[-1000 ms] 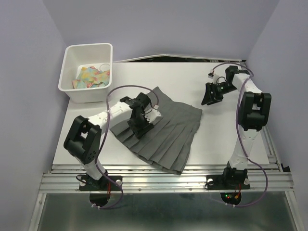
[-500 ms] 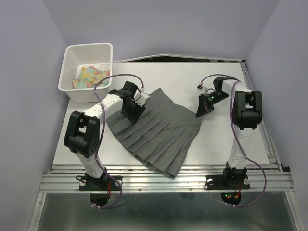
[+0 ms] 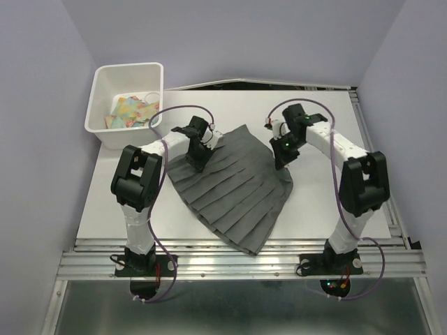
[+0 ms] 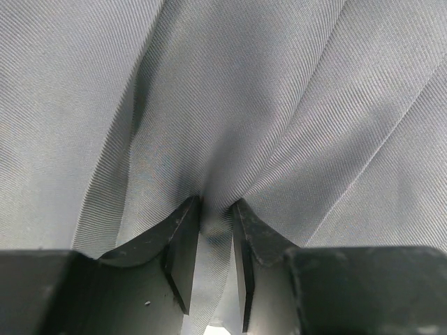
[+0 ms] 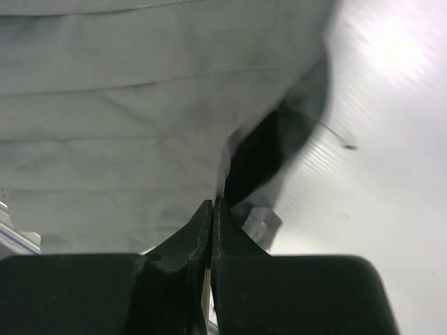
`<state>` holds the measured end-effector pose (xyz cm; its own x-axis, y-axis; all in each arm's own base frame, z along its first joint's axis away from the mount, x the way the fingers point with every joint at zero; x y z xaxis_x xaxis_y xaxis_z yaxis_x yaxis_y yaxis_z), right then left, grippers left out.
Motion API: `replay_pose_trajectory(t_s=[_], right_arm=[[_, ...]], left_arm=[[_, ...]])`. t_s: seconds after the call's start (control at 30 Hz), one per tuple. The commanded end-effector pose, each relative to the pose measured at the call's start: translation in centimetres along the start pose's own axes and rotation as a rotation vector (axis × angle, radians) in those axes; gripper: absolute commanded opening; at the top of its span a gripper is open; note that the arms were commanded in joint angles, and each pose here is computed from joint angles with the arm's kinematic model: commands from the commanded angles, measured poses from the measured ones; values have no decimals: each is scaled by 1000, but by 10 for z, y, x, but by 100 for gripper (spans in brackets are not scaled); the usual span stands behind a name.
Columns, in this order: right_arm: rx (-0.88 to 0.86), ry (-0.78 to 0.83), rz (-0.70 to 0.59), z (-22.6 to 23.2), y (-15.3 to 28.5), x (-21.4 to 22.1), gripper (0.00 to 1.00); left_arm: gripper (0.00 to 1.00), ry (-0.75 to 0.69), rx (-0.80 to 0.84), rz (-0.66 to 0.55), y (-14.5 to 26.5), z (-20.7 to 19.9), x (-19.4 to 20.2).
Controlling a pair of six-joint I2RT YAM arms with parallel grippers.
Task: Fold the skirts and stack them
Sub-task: Flatten the skirt out
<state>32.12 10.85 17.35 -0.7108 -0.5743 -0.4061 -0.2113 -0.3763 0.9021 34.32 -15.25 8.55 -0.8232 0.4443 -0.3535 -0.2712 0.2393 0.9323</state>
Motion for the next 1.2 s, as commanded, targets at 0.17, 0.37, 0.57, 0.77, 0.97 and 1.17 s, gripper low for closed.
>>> replay_pose_trajectory(t_s=[0.17, 0.37, 0.57, 0.77, 0.97, 1.17], right_arm=[[180, -70, 166, -27, -53, 20, 71], [215, -59, 141, -46, -30, 32, 62], [151, -120, 178, -69, -36, 58, 27], [69, -195, 218, -80, -43, 90, 12], [-43, -196, 74, -67, -11, 69, 21], [-302, -75, 77, -28, 17, 79, 2]], left_arm=[[43, 5, -55, 27, -8, 8, 7], [45, 2, -58, 26, -10, 9, 4], [47, -14, -80, 1, -5, 13, -6], [47, -32, -59, -41, 3, 15, -19], [55, -117, 69, -200, 42, -1, -41], [57, -142, 96, -291, 75, -3, -61]])
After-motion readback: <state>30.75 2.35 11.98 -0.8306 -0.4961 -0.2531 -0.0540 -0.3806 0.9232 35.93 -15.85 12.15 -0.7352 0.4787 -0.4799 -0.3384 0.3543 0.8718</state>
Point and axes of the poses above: each gripper's point midway between its finger pads, its own y axis back along the fingers, its own z axis along the line the jaws close on, x = y × z, the point moved 7 cm from there along y, back along the fingers, and after that the axes turned 11 degrees about y, right-handed, at the moved point
